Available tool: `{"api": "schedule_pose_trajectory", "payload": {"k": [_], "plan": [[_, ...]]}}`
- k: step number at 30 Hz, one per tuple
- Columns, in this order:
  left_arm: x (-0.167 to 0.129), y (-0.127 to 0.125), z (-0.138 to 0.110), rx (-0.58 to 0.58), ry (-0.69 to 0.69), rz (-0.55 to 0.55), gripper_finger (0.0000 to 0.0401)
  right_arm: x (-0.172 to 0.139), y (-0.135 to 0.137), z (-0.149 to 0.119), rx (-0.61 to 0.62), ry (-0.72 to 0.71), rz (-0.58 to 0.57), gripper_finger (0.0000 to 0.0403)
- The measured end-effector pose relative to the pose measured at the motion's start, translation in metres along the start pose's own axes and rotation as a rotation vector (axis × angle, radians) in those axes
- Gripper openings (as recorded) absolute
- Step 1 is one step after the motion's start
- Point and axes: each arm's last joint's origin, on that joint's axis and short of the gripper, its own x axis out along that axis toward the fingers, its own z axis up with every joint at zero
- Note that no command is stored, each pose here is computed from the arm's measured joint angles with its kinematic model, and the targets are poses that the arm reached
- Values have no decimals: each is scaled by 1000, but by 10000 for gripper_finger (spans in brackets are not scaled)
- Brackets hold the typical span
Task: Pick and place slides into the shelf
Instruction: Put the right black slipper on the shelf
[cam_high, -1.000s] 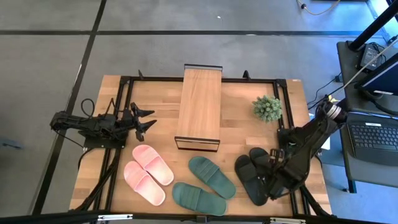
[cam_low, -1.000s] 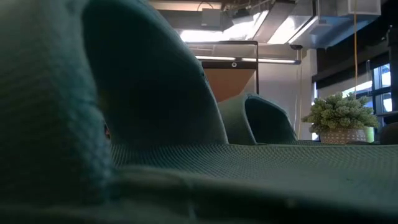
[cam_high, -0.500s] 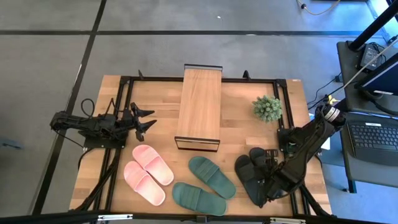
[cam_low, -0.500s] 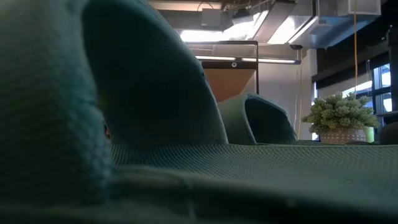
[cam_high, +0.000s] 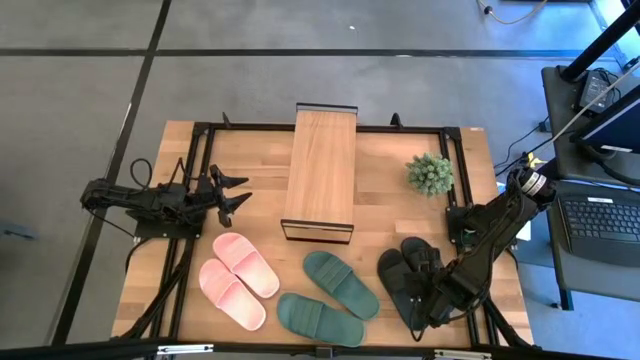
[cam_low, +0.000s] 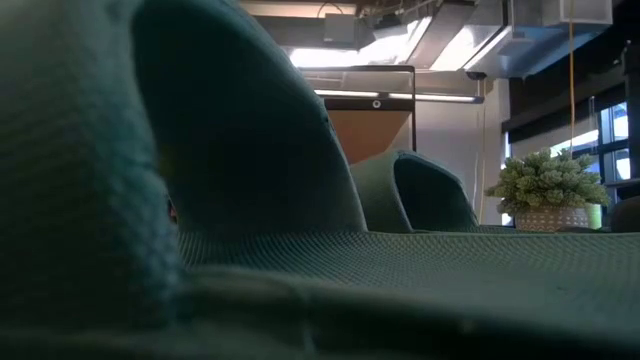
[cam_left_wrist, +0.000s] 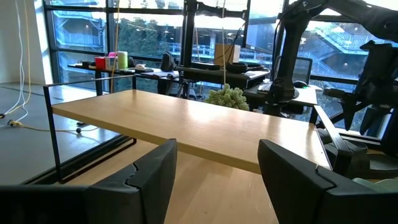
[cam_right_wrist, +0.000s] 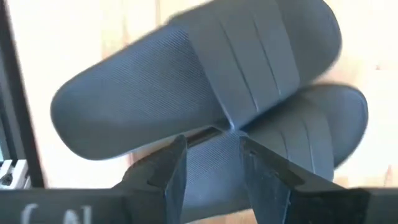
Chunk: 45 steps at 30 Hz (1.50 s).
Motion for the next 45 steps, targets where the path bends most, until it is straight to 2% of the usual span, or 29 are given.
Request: {"api": "schedule_pose_trajectory", "payload": {"k": [4,11,24,33,40,45], "plan": [[0,0,0,0,0,0,217,0,-4,-3,103,35,-42,146],[0,0,0,0,0,0,217,0,-4,-4,98,42,-44,147],[0,0,0,0,0,0,217,0,-5,-4,125,36,-49,213],[0,0,0,0,0,0,217,0,6,5,171,-55,61,220],[0,0,0,0,0,0,217,0,6,7,175,-100,48,220],[0,0,0,0,0,0,217,0,8,12,189,-199,16,220]]}}
